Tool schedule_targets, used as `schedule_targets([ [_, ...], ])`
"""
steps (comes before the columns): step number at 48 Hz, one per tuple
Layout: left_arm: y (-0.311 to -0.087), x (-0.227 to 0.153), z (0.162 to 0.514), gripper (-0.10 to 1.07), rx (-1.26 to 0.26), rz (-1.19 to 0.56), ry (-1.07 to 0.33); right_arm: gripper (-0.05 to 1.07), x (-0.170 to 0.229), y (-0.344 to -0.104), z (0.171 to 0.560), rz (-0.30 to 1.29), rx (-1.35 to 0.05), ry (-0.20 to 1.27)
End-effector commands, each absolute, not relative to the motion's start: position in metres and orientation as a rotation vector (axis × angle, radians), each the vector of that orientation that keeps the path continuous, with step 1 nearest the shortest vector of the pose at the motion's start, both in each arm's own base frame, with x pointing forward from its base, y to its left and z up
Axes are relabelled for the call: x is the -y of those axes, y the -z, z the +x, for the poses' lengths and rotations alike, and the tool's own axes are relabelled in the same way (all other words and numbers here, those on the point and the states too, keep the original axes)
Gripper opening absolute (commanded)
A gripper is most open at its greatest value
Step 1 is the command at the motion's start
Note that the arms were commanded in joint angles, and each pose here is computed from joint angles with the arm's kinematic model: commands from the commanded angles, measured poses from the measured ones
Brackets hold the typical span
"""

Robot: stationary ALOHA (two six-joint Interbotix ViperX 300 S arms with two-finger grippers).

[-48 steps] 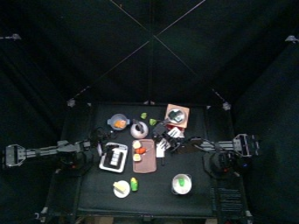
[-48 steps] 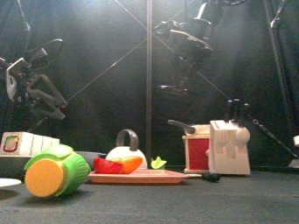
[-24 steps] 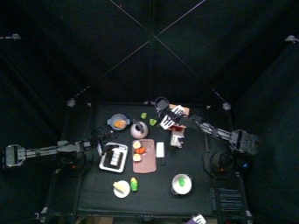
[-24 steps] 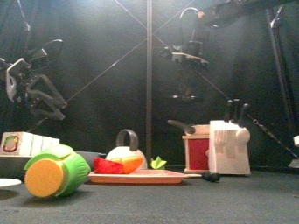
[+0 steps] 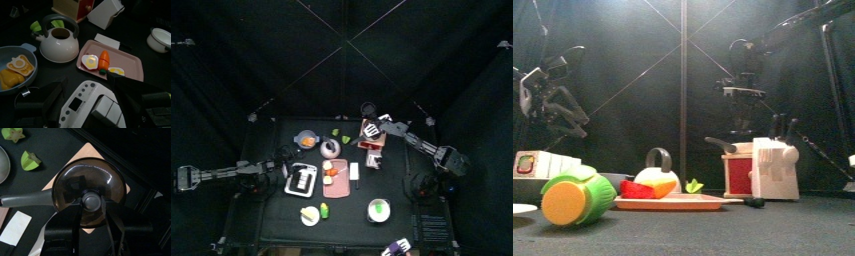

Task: Place pot lid on pan

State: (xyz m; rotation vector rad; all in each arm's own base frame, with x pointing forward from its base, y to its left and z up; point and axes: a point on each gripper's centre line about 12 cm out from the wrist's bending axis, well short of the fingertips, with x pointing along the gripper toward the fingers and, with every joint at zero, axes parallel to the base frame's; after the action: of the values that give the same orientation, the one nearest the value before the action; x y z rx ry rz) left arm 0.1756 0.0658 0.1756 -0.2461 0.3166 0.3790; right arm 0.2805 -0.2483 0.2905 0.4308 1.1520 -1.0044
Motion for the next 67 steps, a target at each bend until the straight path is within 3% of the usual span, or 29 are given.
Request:
schedule_targets([
  [1,-0.180,-0.067,0.178,0.96,-0.298,-0.244,-0.382,0.59,0.246,-0.310,0.276,0.433,-1.088,1.003],
  [16,-0.180,-0.068,0.177,0.96,-0.299,-0.244,-0.385,0.59,0.244,-0.308,0.275,0.460,-1.088,0.991],
  [44,-0.179,-0.068,0.177,0.96,-0.302,-0.243,-0.385,0.59,0.257,-0.279,0.280,0.446,-1.163,1.012],
  [67,-0.179,-0.068,0.177,0.96,-0.304,-0.244,-0.385,0.59,0.263,-0.275,0.276,0.423,-1.177,1.033],
])
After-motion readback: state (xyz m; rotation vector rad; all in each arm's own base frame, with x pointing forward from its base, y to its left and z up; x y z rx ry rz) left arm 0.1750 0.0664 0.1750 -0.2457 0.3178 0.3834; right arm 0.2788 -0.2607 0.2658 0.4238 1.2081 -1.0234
